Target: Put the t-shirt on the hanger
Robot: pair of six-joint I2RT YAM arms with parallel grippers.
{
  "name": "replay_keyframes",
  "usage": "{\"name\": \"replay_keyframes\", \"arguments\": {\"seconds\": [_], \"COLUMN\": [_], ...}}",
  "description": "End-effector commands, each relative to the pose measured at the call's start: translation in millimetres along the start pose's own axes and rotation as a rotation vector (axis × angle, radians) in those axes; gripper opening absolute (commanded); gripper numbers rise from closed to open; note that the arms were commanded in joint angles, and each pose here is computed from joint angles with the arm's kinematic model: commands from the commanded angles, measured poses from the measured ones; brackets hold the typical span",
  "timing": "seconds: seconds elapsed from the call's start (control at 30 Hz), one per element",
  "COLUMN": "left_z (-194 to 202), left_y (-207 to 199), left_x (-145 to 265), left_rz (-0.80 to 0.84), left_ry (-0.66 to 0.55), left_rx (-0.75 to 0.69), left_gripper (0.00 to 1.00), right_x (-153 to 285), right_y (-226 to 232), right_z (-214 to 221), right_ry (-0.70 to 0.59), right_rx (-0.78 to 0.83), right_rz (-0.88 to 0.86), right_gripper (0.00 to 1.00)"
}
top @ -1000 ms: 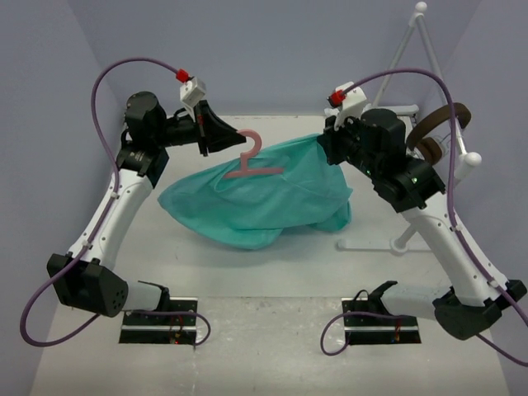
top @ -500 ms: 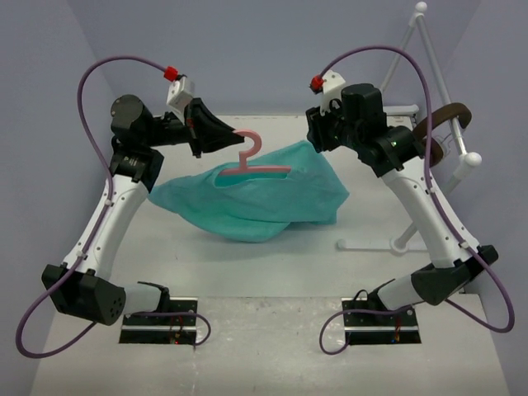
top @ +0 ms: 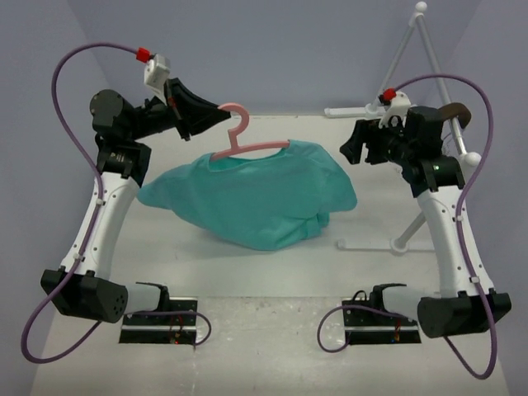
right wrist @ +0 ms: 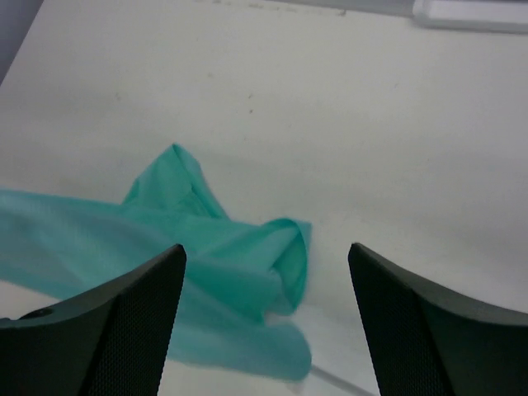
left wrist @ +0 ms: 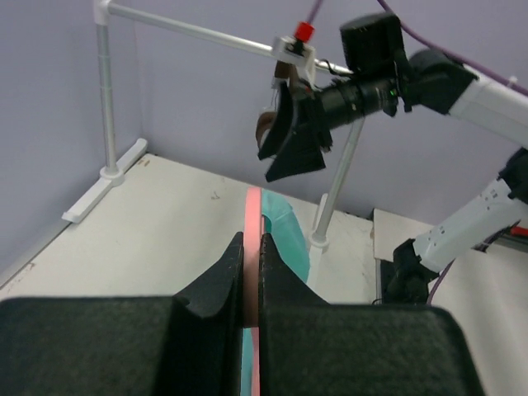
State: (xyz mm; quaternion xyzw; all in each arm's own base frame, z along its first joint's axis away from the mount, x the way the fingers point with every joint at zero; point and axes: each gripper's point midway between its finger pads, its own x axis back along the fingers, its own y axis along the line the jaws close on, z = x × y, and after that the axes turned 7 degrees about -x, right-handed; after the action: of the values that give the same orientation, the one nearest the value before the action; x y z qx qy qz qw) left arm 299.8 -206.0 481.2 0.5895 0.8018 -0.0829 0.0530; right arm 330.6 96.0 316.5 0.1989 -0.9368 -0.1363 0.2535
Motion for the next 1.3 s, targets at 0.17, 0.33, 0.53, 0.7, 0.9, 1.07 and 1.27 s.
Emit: {"name": "replay_keyframes", "arguments": {"seconds": [0.17,0.33,0.53,0.7,0.9,1.07,1.27], "left_z": [-66,-74,-75,-73,-60,-37,-21], "left_y": [-21,-35,-42,-39,-26,-22,-29], "left_x": [8,10,12,11,10,6,-3], "left_rz": [0.037,0.066,0.087,0.079,0.062,0.115,0.178], "left_ry": [-0.095,-0.109,-0.115,-0.114,-0.075,-0.033,-0.002], "left_rx": [-0.092,-0.108,-0.104,-0.099,-0.090,-0.043,-0.026], "left_gripper": [0.00,0.00,0.00,0.00,0.00,0.00,0.00], "right_x": [30,11,-12,-15,13,36,32], "right_y": [65,48,63,63,39,30,44], "right_z": [4,-17,-19,-10,-30,-66,-90], "right_ry": [-0.163,-0.238,-0.241,-0.211,-0.255,-0.322,-0.279], "right_rx": [0.154,0.136,0.260,0.273,0.234,0.232,0.233], "right_rz": [-0.384,-0.287,-0.215,-0.206,-0.007,0.113,0.083], "right_gripper": [0.74,0.77,0.69,0.00,0.00,0.00,0.11]}}
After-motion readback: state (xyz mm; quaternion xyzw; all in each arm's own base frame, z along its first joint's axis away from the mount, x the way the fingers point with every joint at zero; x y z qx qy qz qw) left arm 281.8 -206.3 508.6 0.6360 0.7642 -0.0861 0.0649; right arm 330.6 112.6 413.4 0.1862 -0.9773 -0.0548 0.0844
